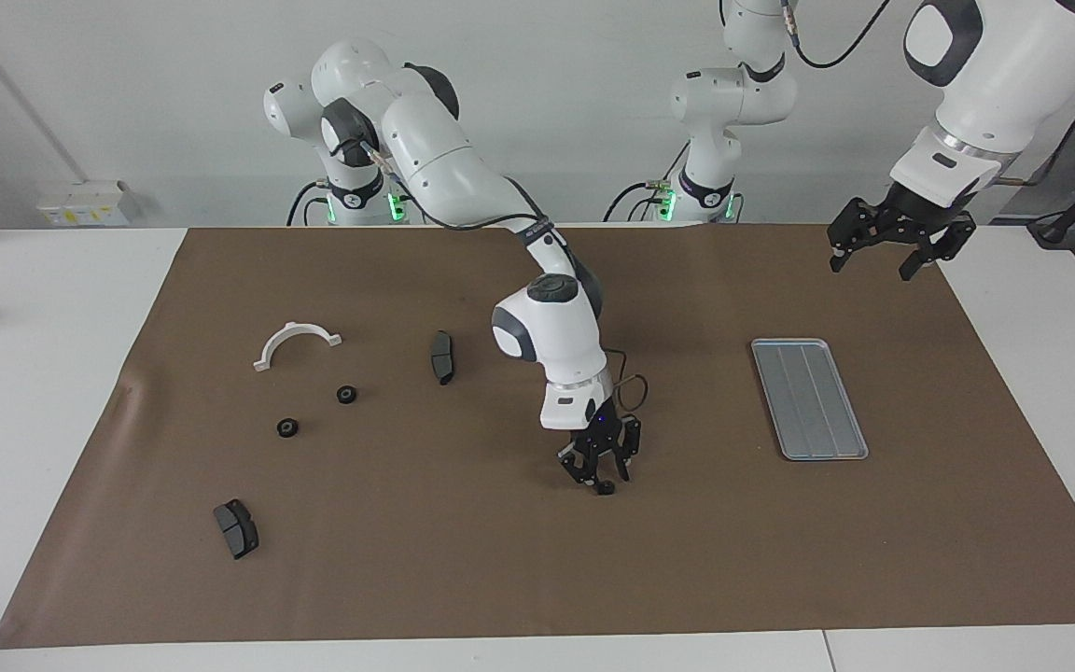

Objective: Place bearing gear from tray to pile

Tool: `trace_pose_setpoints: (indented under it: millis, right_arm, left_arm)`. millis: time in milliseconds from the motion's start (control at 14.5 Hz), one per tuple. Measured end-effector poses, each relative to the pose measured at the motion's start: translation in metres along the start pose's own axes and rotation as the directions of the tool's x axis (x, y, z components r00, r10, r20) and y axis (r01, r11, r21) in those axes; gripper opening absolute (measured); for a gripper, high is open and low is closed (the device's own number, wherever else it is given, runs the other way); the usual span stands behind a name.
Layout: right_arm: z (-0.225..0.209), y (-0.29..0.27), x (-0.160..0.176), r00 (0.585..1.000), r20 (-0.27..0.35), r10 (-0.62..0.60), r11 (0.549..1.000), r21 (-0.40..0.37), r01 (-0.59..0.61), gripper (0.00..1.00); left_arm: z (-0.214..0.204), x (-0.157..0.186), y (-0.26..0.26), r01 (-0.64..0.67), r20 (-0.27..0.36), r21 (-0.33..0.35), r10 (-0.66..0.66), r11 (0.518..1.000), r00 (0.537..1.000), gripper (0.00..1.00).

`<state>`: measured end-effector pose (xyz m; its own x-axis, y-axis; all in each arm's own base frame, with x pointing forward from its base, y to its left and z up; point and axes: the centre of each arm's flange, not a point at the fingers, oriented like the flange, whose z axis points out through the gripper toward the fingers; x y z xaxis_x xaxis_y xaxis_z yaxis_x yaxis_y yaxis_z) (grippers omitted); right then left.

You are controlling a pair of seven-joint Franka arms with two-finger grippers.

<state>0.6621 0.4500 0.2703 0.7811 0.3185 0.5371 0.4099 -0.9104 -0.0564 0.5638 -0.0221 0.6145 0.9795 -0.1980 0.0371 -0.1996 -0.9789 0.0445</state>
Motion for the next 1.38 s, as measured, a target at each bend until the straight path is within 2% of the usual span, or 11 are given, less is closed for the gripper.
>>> trace_pose_setpoints:
  millis: [138, 207, 482, 689, 895, 1033, 1171, 1378]
  right_arm:
    - [0.0, 0.002, 0.001, 1.0, -0.003, 0.0, 1.0, -0.003, 0.0, 0.29]
    - [-0.001, 0.002, 0.001, 1.0, -0.004, 0.0, 1.0, -0.003, 0.0, 0.23]
    - [-0.002, 0.003, 0.004, 1.0, -0.01, 0.005, 1.0, -0.005, -0.005, 0.23]
    - [-0.029, 0.014, 0.03, 0.999, -0.033, 0.036, 0.999, -0.017, -0.036, 0.23]
    - [-0.087, 0.075, 0.065, 0.994, -0.007, 0.111, 0.991, -0.078, -0.111, 0.23]
    - [-0.126, 0.132, 0.07, 0.984, 0.023, 0.176, 0.977, -0.129, -0.172, 0.23]
    - [-0.158, 0.186, 0.054, 0.974, 0.064, 0.215, 0.964, -0.175, -0.202, 0.23]
    - [-0.176, 0.264, 0.009, 0.957, 0.167, 0.239, 0.952, -0.236, -0.197, 0.23]
  left_arm:
    - [0.001, -0.001, 0.001, -0.003, 0.016, 0.007, 0.003, 1.0, 1.0, 1.0]
    - [0.002, -0.002, 0.001, -0.004, 0.021, 0.01, 0.004, 1.0, 1.0, 1.0]
    - [-0.002, -0.005, -0.002, 0.0, 0.028, 0.016, 0.0, 1.0, 1.0, 1.0]
    - [-0.004, -0.009, -0.004, 0.005, 0.033, 0.016, -0.005, 1.0, 0.999, 1.0]
    - [-0.003, -0.01, 0.003, -0.007, 0.047, 0.013, 0.006, 1.0, 0.999, 1.0]
    - [-0.003, -0.009, 0.007, -0.015, 0.048, 0.013, 0.014, 1.0, 0.999, 1.0]
    - [-0.003, -0.009, 0.006, -0.013, 0.048, 0.013, 0.013, 1.0, 0.999, 1.0]
    - [-0.003, -0.011, -0.005, 0.007, 0.047, 0.014, -0.008, 1.0, 0.999, 1.0]
